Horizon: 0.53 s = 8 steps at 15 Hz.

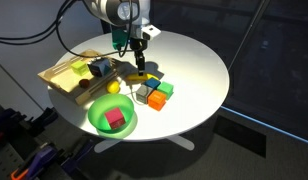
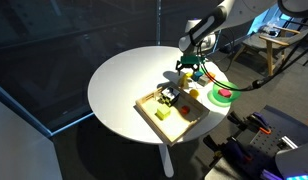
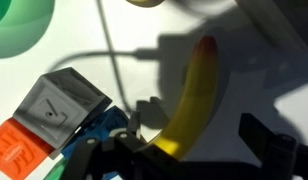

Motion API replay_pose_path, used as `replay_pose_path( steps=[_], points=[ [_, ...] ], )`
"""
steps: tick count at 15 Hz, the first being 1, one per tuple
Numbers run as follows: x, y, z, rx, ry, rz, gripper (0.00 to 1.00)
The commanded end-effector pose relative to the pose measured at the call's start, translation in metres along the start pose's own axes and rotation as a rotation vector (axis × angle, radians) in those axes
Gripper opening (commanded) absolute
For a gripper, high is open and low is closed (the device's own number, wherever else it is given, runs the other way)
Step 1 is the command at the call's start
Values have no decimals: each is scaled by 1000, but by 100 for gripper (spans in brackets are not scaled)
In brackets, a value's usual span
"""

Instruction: Pick up the banana plush toy and put it on the lime green block

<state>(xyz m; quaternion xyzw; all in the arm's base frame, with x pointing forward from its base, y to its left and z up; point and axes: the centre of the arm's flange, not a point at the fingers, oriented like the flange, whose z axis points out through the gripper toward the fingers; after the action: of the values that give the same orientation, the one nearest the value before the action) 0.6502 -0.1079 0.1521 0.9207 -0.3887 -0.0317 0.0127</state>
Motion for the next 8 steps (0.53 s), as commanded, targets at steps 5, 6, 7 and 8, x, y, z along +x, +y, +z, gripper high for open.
replay_pose_path(
  steps=[5, 6, 7, 8],
  points=[
    [2, -2, 16, 0, -7, 37, 100],
    [2, -2, 18, -3, -8, 36, 100],
    [2, -2, 19, -4, -8, 36, 100],
    [3, -2, 21, -6, -6, 35, 100]
  ],
)
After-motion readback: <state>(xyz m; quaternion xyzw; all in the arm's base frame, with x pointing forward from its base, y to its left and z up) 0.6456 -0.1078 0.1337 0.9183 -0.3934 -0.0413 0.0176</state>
